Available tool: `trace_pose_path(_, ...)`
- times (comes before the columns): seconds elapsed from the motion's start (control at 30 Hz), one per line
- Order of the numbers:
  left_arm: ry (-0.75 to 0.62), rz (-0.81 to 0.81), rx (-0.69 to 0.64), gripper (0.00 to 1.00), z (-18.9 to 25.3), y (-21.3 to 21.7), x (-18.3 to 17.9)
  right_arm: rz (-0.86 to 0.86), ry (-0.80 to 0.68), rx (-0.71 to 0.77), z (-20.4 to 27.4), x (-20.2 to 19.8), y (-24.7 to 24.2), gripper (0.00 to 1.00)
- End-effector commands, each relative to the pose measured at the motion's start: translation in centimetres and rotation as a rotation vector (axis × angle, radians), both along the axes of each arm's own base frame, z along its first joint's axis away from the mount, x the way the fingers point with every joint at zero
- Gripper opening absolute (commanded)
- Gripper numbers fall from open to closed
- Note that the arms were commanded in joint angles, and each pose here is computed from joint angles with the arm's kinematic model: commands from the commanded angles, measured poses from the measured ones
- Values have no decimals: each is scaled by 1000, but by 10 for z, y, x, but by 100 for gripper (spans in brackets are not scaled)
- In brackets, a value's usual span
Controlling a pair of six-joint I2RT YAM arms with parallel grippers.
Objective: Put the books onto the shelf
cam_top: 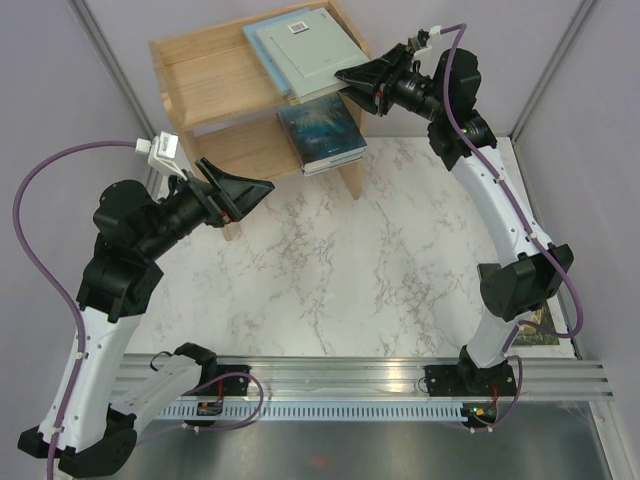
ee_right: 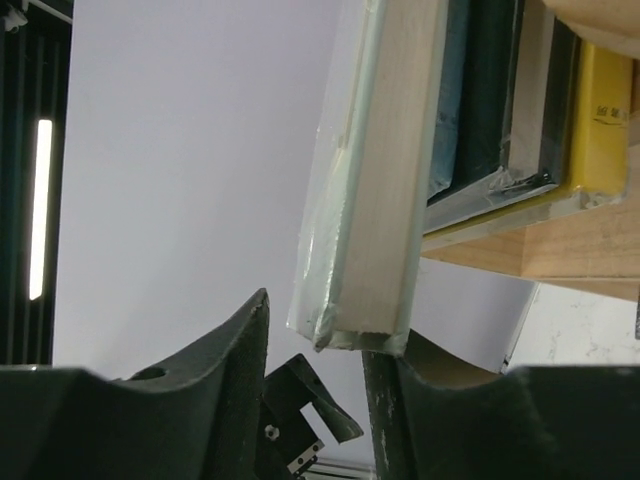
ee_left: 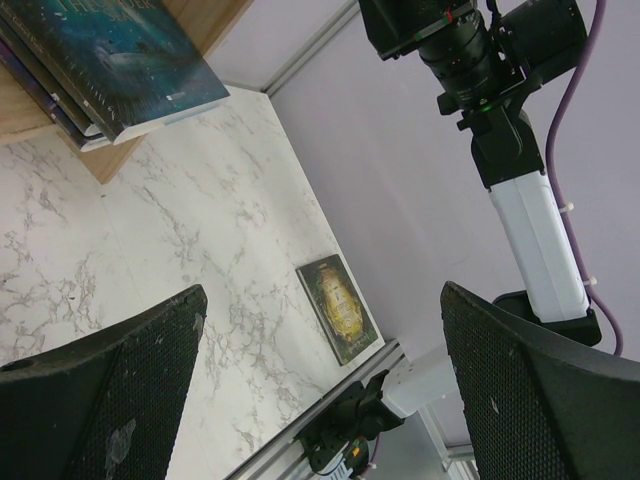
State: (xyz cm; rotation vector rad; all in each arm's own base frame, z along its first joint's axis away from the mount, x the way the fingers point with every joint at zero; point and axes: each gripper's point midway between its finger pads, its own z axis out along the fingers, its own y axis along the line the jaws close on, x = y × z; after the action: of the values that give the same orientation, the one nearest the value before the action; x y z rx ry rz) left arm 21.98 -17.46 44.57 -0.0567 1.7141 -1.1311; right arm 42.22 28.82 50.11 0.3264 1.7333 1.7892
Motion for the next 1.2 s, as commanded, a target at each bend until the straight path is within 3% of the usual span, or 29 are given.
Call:
trace_pose_path(0.0,-59,-22,17,100,11,1,-8,1,-95,25,32,-21,-8,39)
trace_pose_path(0.1,-58,-23,17,100,10,1,-8,0,-90,25,31,-20,-8,29)
trace_pose_path(0.33,-68,-23,23,100,14,2,-9,-27,-88,32,25,-6,-6,20)
trace_pose_path(0.73,-73,-17,37,100,20,2,-8,-46,-82,64,26,24,10,19)
trace_pose_path(0.83,-75,-19,37,100,22,2,-8,-51,-78,57,23,25,11,39)
trace_pose_path(0.87,-70,-22,40,100,20,2,-8,-51,-73,55,20,25,10,55)
trace_pose_path(0.97,-69,-22,41,100,20,2,-8,-50,-79,42,19,18,8,71)
trace_pose_path(1.17,-59,-27,44,100,17,1,-8,-41,-113,17,23,-4,-1,81)
